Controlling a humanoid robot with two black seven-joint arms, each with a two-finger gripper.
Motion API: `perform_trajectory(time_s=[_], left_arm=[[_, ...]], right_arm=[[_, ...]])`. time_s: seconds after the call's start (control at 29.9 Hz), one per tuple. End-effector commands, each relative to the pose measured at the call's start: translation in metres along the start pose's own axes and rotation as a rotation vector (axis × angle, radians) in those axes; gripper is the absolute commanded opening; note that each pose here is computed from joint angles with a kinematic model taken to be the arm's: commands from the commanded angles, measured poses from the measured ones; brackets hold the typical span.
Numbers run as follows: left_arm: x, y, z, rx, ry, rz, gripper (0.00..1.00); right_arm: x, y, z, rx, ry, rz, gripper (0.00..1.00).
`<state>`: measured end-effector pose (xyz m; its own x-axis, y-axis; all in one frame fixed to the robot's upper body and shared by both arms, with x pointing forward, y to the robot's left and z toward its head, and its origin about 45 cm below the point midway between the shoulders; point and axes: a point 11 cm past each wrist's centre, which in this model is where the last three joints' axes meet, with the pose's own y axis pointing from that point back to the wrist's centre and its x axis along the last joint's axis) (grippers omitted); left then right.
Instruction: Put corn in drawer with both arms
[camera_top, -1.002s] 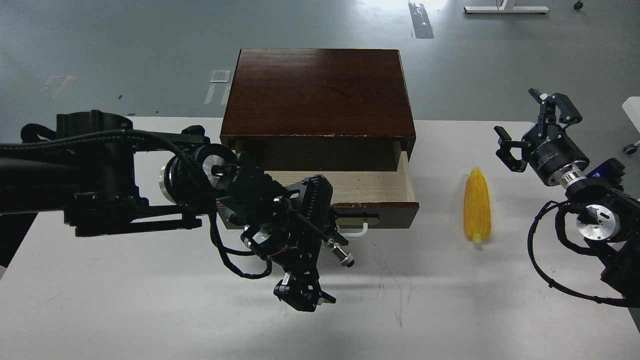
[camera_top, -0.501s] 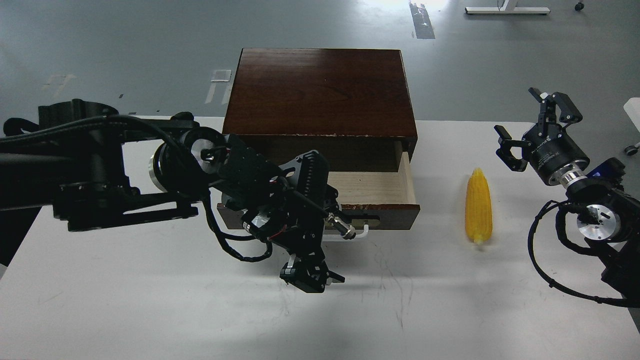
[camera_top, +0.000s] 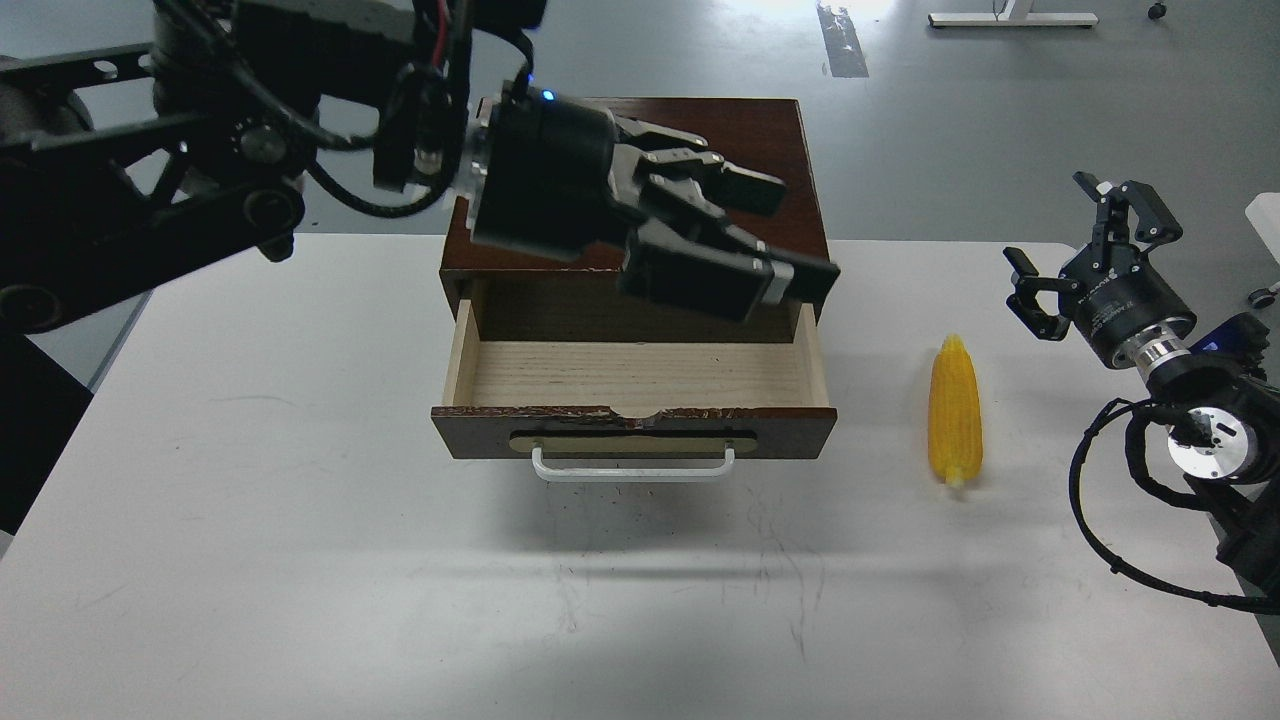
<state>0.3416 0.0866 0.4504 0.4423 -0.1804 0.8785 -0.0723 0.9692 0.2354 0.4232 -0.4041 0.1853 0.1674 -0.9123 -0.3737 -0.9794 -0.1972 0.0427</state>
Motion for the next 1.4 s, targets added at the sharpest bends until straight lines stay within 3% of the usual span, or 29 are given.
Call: perform_trajectory(time_s=[0.0,0.13,0.2,0.33,0.6,0.8,0.97,1.2,1.37], left_arm=[[0.014,0.026,-0.028,-0.008,0.245,0.176,0.99],[0.019,0.071,-0.074,-0.040,0.603,0.491,0.99],[0.014,0.084,-0.086,-0.035,0.677,0.559,0.99],[-0.025,0.132,-0.133,0.020,0.911,0.772,0.99],[-0.094,0.208,-0.190,0.147,1.133,1.069,0.99],[-0.117,0.220,-0.199,0.181,1.182,1.115,0.99],[-0.114,0.221,-0.198,0.160,1.182,1.136,0.99],[-0.109,0.217,-0.196,0.137,1.181,1.135,0.99],[-0.109,0.219,-0.195,0.138,1.178,1.137,0.99]], right_arm=[[0.001,0.000,-0.001,0.000,0.001,0.001,1.00],[0.006,0.003,-0.007,0.005,0.014,0.009,1.00],[0.006,0.003,-0.007,0.004,0.016,0.009,1.00],[0.011,0.006,-0.016,0.013,0.032,0.013,1.00],[0.012,0.012,-0.054,0.032,0.140,-0.039,1.00],[0.013,0.016,-0.089,-0.024,0.398,-0.101,1.00],[-0.003,0.016,-0.098,-0.110,0.640,-0.211,1.00],[-0.012,0.031,-0.033,-0.401,1.205,-0.418,1.00],[-0.003,0.039,-0.009,-0.519,1.428,-0.504,1.00]])
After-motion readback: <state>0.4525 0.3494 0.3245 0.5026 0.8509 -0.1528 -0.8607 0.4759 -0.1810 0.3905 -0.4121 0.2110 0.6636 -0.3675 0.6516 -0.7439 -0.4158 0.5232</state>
